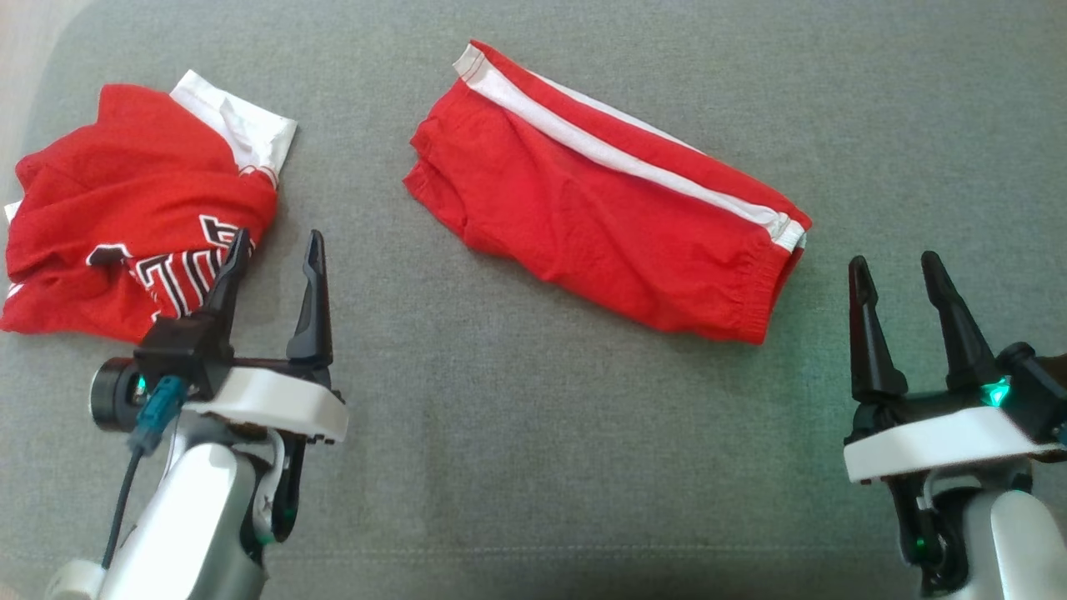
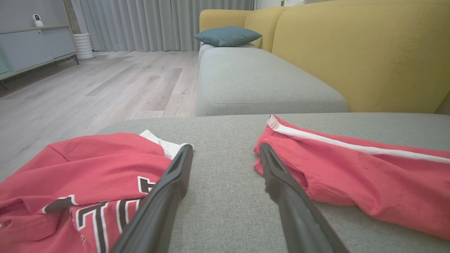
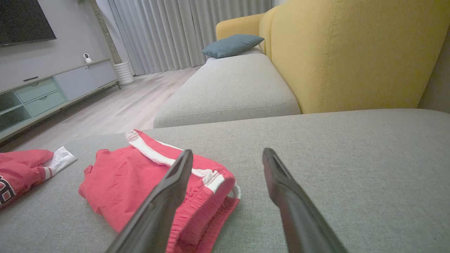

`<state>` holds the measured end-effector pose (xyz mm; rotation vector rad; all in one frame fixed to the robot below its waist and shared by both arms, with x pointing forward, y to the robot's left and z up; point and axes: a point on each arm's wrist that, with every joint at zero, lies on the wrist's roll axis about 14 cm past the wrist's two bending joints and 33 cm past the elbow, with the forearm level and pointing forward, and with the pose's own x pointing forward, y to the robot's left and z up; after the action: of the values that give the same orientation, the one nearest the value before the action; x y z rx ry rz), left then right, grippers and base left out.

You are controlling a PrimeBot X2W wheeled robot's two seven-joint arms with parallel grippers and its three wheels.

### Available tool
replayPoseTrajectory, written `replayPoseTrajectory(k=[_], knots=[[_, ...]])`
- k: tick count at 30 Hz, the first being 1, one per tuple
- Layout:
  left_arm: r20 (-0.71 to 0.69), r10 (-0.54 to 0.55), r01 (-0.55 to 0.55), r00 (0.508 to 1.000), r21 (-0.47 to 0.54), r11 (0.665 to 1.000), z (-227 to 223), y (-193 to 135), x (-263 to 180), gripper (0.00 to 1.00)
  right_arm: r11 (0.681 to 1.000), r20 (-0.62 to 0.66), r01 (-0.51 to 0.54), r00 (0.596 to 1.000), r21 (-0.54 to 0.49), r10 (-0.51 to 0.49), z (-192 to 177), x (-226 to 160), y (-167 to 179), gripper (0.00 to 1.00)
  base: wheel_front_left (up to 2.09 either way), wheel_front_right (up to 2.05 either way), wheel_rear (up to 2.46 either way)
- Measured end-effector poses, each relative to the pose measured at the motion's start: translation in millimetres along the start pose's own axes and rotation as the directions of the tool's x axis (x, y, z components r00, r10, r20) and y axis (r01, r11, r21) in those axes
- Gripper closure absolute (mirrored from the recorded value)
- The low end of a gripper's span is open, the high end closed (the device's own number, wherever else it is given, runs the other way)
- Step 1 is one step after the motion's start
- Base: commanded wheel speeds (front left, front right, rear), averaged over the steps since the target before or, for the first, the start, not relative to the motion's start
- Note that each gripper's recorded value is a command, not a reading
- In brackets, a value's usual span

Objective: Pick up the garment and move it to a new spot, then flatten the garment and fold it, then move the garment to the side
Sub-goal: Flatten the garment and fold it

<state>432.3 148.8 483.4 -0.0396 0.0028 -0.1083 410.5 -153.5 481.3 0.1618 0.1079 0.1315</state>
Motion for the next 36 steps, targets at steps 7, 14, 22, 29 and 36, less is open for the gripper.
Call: replayPoseTrajectory(k=[7,14,22,29,36], knots=[[-0.023,-0.074,0.074,0.997,0.000,0.997,-6,-14,12,0.00,1.000,-0.011,0.002,1.000,0.005,-0.002,-5,3,-1,0.00,0.00,0.00,0.00],[-0.121,-0.256,0.255,0.959,-0.026,0.967,-15,-51,67,0.00,1.000,-0.034,0.001,0.999,0.008,-0.001,-15,14,-3,0.00,0.00,0.00,0.00],[-0.376,-0.317,0.316,0.871,-0.065,0.947,-69,-67,108,0.00,0.999,-0.049,0.038,0.998,-0.004,-0.038,-21,17,-17,0.00,0.00,0.00,0.00],[-0.596,-0.303,0.327,0.744,-0.072,0.942,-114,-63,113,0.00,0.998,-0.065,0.066,0.996,0.001,-0.066,-26,13,-26,0.00,0.00,0.00,0.00],[-0.691,-0.301,0.343,0.657,-0.081,0.936,-122,-67,115,0.21,0.997,-0.069,0.073,0.995,0.012,-0.073,-27,11,-28,0.00,0.00,0.00,0.00]])
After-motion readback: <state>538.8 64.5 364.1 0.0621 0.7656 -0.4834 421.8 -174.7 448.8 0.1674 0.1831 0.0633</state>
